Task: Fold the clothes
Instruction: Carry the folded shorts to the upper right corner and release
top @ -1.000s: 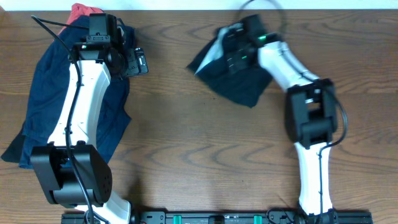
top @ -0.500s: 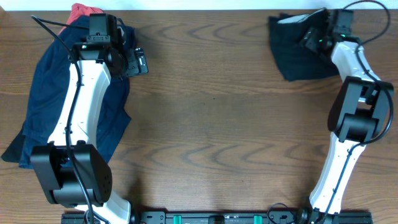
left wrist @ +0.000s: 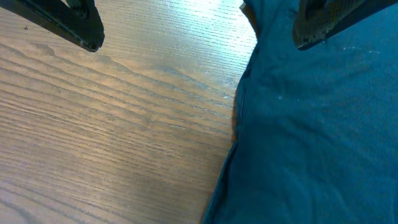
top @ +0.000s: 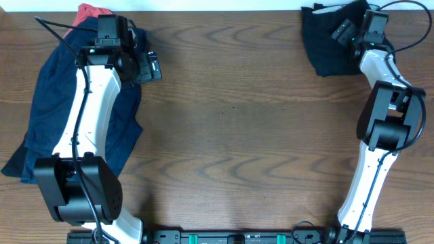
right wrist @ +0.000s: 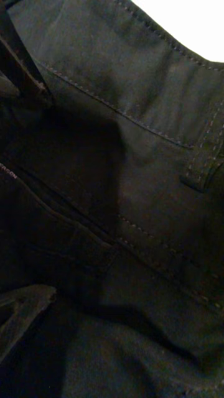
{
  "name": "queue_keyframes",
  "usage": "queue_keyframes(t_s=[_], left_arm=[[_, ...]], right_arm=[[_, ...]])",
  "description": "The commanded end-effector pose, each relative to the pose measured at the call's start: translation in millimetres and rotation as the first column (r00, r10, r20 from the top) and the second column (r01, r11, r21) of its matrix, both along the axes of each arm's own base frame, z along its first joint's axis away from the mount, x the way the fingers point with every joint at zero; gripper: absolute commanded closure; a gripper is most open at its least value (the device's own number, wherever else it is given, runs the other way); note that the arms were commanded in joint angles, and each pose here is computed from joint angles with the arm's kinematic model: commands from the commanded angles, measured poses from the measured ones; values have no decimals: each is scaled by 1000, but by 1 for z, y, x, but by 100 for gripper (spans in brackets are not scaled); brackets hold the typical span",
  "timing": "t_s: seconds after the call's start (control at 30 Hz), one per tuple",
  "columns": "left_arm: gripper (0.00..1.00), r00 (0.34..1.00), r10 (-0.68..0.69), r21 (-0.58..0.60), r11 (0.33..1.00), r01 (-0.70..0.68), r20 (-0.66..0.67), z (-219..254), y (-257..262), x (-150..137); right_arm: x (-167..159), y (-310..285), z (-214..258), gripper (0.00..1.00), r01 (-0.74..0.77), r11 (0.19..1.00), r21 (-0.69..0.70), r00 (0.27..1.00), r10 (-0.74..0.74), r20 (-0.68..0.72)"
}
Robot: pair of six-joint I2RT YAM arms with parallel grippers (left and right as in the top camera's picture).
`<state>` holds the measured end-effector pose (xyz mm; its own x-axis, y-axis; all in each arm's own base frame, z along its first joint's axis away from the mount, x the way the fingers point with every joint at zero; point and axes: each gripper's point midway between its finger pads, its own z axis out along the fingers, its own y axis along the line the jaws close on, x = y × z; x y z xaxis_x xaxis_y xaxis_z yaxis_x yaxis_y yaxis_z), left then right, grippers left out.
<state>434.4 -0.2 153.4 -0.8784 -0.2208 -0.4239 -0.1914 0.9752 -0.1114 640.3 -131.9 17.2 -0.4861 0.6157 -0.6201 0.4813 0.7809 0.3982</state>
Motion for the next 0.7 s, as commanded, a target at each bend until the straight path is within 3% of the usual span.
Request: queue_keyframes(t_s=[0.0, 0.1, 0.27, 0.67], left_arm=[[2, 1000, -8, 14, 1000, 8, -17, -9, 3, 0], [2, 1000, -9, 14, 1000, 9, -13, -9, 2, 1], [2, 1000, -9, 14, 1000, 9, 6, -6, 2, 5], [2, 1000, -3, 10, 1000, 3, 20, -5, 2, 8]], right_arm=[[-54, -34, -108, 8, 115, 990, 85, 970, -93, -226], [-59, -43, -109, 5, 116, 986, 117, 970, -87, -228], [-57, -41, -106, 1, -41, 997, 71, 975, 55, -214], [-61, -62, -103, 1, 0, 999, 42, 974, 9, -225]])
